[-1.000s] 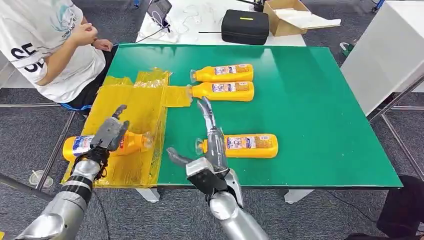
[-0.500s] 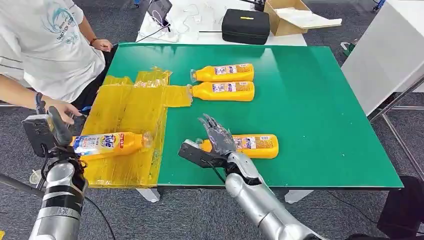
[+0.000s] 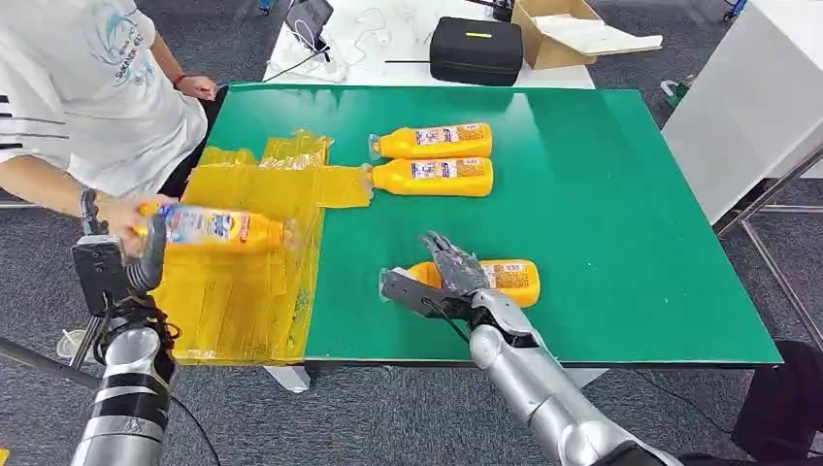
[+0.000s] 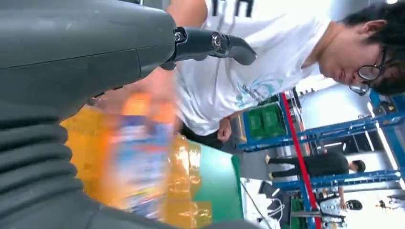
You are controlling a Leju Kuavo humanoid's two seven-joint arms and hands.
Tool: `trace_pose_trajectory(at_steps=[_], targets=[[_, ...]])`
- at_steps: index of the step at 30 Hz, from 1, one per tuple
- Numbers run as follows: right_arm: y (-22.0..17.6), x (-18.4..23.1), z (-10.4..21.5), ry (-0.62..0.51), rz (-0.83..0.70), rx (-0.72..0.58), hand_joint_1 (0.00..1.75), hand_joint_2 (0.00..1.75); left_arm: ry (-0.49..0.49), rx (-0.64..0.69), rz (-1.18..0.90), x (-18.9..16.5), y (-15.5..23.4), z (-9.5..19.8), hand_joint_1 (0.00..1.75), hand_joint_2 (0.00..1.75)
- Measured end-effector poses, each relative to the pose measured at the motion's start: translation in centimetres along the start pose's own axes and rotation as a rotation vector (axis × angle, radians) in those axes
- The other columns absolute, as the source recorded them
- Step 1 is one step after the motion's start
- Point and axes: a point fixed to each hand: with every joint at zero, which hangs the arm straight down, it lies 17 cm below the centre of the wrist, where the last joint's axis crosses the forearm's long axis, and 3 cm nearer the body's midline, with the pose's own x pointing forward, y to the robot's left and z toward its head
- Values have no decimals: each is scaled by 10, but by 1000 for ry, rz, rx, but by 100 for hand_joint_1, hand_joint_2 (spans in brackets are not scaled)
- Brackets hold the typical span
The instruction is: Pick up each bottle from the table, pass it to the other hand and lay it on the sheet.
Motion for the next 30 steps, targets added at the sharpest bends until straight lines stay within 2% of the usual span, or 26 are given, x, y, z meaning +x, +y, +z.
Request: trace_pose_trajectory(at_steps=[18,30], targets=[[8,-28,8,10,-7,107,0,175,18,-35,3,-6,-12,8,0,175],[-4,-54,13,38,70,128,0,175,37,-56,2,-12,-19,14,0,175]])
